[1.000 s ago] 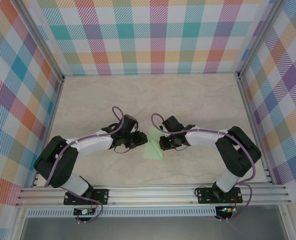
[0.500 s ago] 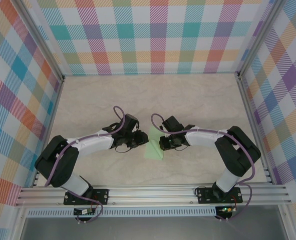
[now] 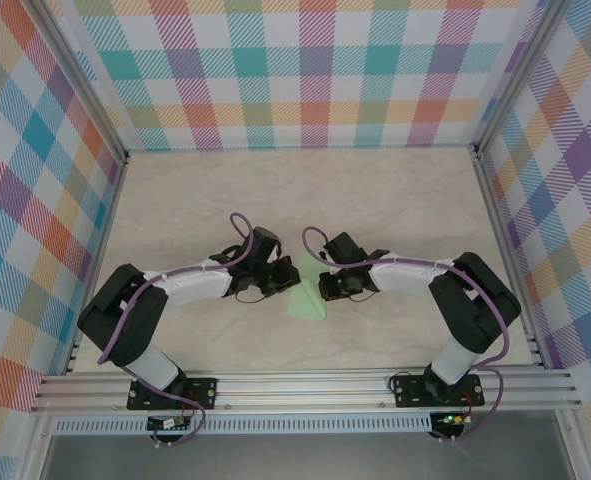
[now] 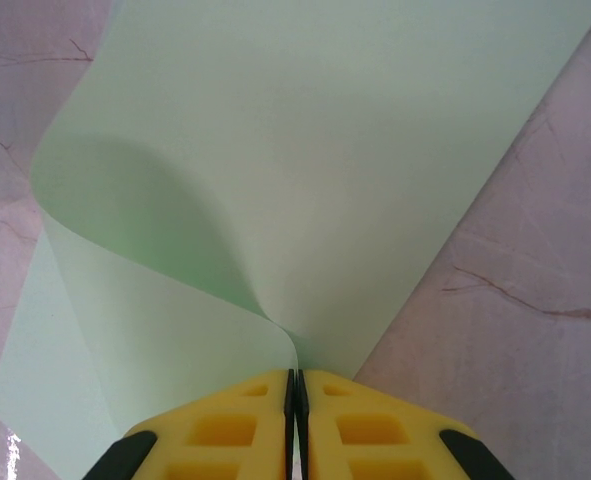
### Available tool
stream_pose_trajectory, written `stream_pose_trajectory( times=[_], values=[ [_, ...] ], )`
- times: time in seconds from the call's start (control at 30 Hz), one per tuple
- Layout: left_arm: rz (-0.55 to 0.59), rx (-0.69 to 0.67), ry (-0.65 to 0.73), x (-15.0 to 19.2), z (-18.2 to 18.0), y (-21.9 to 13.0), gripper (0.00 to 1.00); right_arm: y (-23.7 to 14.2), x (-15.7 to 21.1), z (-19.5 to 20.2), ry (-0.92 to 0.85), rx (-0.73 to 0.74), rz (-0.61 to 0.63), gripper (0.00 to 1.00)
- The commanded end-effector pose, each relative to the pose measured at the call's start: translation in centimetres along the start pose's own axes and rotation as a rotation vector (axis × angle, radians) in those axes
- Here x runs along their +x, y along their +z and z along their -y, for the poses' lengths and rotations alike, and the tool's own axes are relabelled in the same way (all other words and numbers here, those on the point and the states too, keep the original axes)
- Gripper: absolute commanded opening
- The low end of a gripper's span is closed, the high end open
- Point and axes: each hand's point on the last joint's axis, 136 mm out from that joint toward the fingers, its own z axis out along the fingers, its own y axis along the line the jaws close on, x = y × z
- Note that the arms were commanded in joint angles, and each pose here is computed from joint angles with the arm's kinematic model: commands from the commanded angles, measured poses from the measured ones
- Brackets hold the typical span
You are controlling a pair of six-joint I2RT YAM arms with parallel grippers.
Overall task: Fold a paper plane with a square sheet of paper (pick it up from the middle)
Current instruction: Fold the triangle a second time at the center of the table.
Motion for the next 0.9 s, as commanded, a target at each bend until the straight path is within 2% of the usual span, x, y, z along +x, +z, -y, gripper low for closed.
stream_pose_trajectory(
  times=[0.0, 0.87],
  values=[
    [-0.017, 0.041, -0.013, 0.5, 0.9, 0.5, 0.00, 0.5, 1.0, 1.1, 0.025, 0.034, -0.029, 0.12],
    [-0.060, 0.080, -0.040, 1.2, 0.9, 3.0, 0.00, 1.0, 1.1, 1.2, 0.030, 0.042, -0.041, 0.12]
  ],
)
